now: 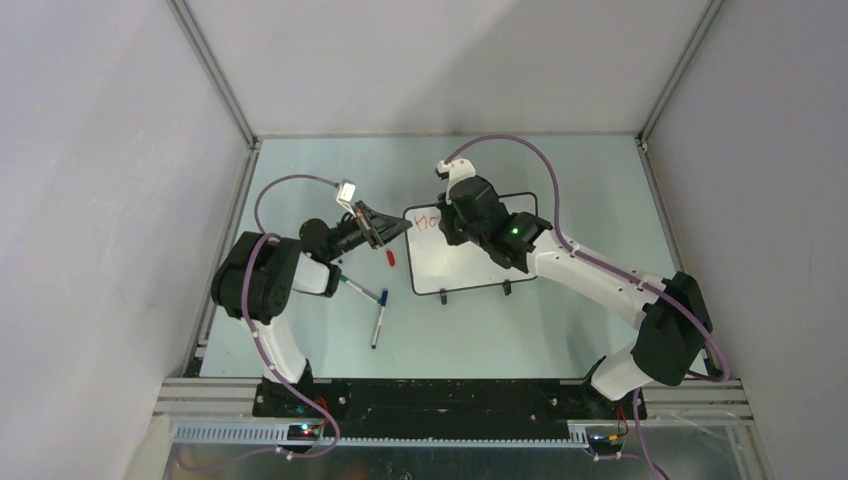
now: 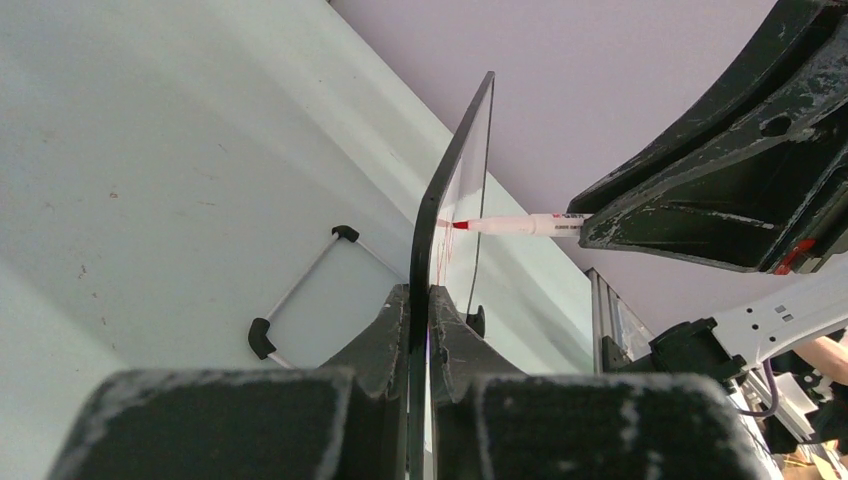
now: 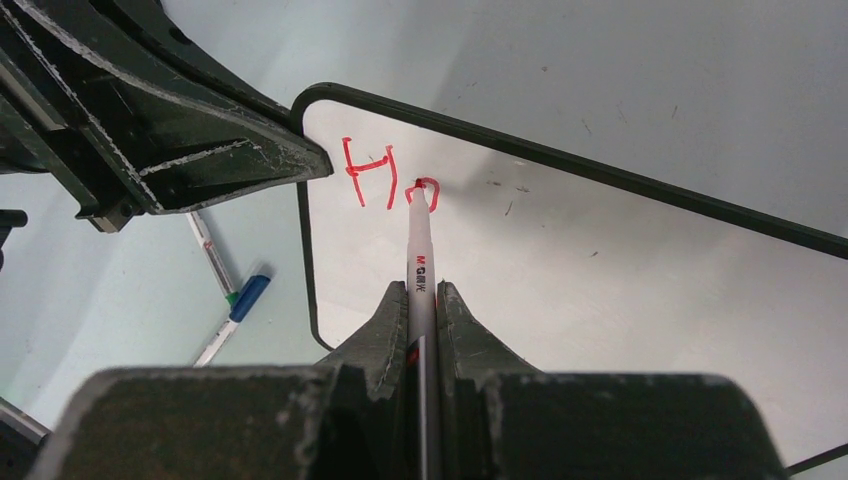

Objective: Write a sentence on the whiteboard

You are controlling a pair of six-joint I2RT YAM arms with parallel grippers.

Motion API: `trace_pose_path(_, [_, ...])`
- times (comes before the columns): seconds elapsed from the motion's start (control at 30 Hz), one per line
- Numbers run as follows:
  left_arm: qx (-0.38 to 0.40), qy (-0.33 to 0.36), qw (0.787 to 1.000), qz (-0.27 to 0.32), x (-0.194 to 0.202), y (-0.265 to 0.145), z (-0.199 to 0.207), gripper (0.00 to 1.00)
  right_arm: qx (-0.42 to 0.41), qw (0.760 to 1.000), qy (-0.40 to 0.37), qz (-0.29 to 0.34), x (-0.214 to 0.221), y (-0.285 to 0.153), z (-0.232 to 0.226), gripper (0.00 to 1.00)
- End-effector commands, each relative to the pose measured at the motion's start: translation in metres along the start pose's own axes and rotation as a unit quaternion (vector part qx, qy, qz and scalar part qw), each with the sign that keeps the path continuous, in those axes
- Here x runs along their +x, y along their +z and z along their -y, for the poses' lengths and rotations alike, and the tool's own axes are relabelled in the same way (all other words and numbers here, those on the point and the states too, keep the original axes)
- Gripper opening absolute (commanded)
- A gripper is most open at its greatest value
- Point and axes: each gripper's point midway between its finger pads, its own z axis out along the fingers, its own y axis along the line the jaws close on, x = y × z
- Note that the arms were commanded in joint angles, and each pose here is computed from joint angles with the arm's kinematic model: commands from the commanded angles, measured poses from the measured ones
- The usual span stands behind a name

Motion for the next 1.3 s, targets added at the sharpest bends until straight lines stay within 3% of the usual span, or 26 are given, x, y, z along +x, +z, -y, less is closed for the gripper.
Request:
trace_pose_path(0.0, [0.028, 0.044, 0.999, 0.011, -0.011, 0.005, 0.014, 0.00, -0.018, 0.998, 0.014, 0.056, -0.034, -0.027, -0.004, 0.00])
trace_pose_path(0.57, [0.025, 0.043, 0.999, 0.012, -0.010, 0.005, 0.013, 0.00, -0.005, 0.985, 0.015, 0.171, -0.023, -0.051, 0.014, 0.00])
trace_pose_path(1.27, [-0.005, 0.042, 0.999, 0.030, -0.003, -0.004, 0.013, 0.00, -0.029, 0.985, 0.009, 0.172, -0.007, -0.044, -0.008, 0.00])
